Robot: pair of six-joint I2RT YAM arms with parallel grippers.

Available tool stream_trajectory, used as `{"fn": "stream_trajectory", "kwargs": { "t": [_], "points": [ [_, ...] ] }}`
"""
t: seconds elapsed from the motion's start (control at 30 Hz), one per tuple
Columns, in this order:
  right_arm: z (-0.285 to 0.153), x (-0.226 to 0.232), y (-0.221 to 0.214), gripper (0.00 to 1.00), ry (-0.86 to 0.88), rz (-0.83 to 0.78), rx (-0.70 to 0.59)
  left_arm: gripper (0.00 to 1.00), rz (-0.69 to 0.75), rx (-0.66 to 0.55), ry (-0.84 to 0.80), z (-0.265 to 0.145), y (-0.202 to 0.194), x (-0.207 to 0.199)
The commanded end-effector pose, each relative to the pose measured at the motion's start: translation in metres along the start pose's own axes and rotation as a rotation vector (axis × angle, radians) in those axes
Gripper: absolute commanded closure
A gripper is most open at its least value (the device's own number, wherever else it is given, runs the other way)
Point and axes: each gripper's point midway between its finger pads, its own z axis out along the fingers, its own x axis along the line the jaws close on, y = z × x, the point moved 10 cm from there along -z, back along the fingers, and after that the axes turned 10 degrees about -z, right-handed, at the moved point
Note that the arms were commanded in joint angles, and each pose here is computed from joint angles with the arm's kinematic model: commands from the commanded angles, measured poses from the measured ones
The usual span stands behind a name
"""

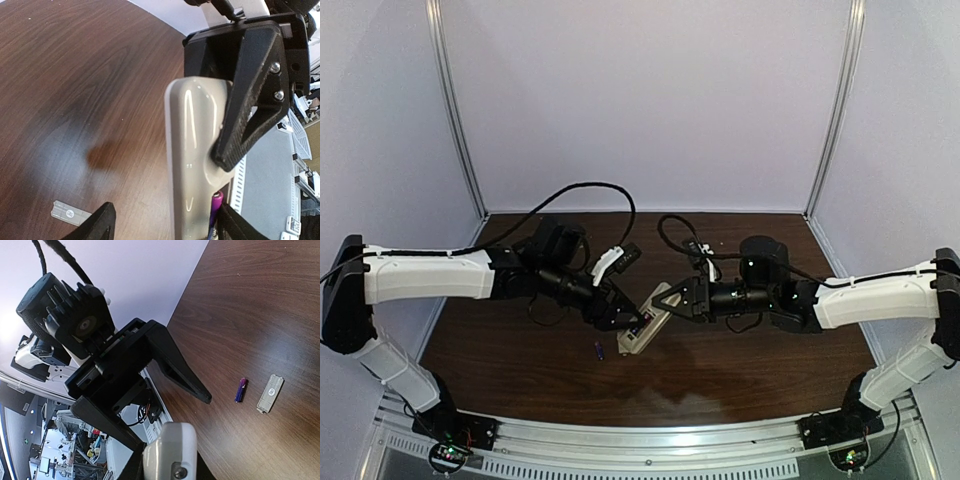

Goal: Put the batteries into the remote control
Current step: Load the battery into the battery compartment, then press the battery in the battery compartment.

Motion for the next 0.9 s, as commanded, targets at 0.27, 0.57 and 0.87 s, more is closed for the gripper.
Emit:
{"fn": "stream_trajectory", "kwargs": {
  "t": [0.27, 0.57, 0.87],
  "points": [
    [-0.001, 0.014, 0.01, 1.0, 0.027, -0.045, -0.026, 0.47, -0.066, -0.018, 0.105, 0.012, 0.002, 0.016],
    [-0.004, 0.015, 0.011, 1.0, 0.007, -0.053, -0.037, 0.61, -0.161, -0.017, 0.268, 0.014, 0.0, 0.031],
    [-0.008, 0.012, 0.01, 1.0, -0.033, -0.05, -0.041, 0.69, -0.173, -0.042, 0.375, 0.008, 0.0, 0.036]
  ]
}}
